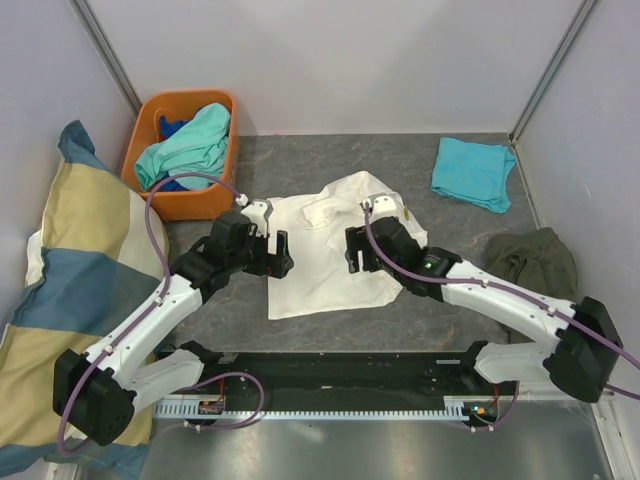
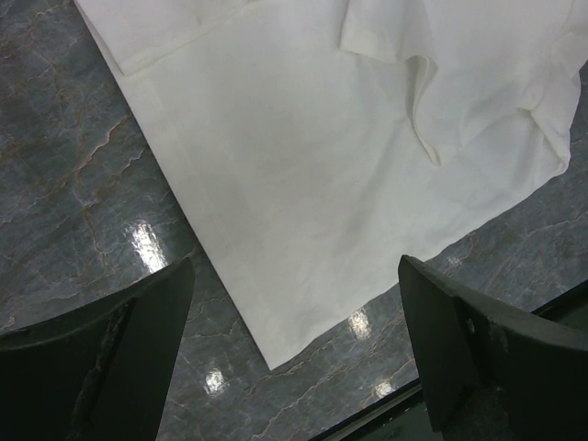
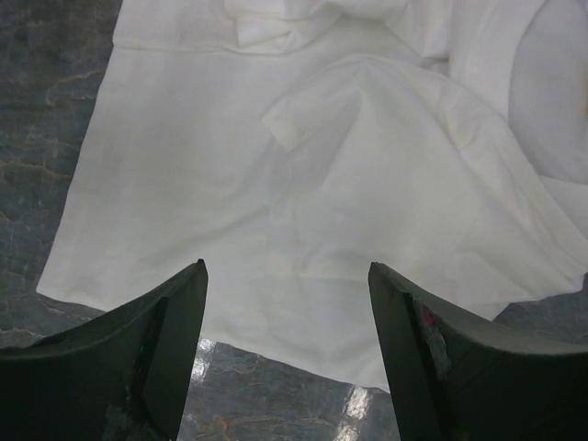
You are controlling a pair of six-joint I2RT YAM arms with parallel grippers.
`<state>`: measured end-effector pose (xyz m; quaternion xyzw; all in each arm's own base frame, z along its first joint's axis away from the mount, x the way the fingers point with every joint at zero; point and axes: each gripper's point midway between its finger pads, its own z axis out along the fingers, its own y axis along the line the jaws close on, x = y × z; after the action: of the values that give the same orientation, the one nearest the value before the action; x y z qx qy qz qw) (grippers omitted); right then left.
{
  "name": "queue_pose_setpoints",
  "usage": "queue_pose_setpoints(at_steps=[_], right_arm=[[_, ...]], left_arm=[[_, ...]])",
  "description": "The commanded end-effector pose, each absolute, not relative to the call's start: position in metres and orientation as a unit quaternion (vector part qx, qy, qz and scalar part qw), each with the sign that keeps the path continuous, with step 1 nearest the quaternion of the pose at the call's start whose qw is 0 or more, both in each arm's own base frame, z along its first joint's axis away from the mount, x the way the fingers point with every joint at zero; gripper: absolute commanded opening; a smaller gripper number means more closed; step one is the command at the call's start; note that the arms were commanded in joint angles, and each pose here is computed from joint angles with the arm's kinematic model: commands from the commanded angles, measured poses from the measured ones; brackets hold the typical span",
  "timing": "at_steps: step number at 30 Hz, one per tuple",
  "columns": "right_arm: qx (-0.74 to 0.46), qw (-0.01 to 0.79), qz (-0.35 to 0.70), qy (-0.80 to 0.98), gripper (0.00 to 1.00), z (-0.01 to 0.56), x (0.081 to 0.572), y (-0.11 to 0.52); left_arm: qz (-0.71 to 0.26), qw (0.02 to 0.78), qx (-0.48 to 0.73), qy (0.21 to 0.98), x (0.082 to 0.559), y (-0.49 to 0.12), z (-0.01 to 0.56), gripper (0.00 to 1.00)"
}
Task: Fold and stack the t-shirts
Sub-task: Flatten the tshirt out
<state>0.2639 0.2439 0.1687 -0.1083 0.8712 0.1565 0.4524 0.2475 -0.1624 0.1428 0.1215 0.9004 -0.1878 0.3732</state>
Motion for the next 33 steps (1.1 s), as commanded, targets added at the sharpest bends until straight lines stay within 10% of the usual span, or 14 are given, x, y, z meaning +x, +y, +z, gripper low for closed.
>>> queue_pose_setpoints(at_steps=[1, 33], right_arm=[[-0.14, 0.435, 0.171, 0.873, 0.79, 0.167, 0.273, 0.277], [-0.233, 0.408, 0.084, 0.879, 0.53, 0.072, 0.376, 0.342]], left_arm=[[-0.204, 0.392, 0.107, 0.891, 0.254, -0.169, 0.153, 1.0], [-0.203, 0.402, 0.095, 0.888, 0.237, -0.157, 0.155, 1.0]])
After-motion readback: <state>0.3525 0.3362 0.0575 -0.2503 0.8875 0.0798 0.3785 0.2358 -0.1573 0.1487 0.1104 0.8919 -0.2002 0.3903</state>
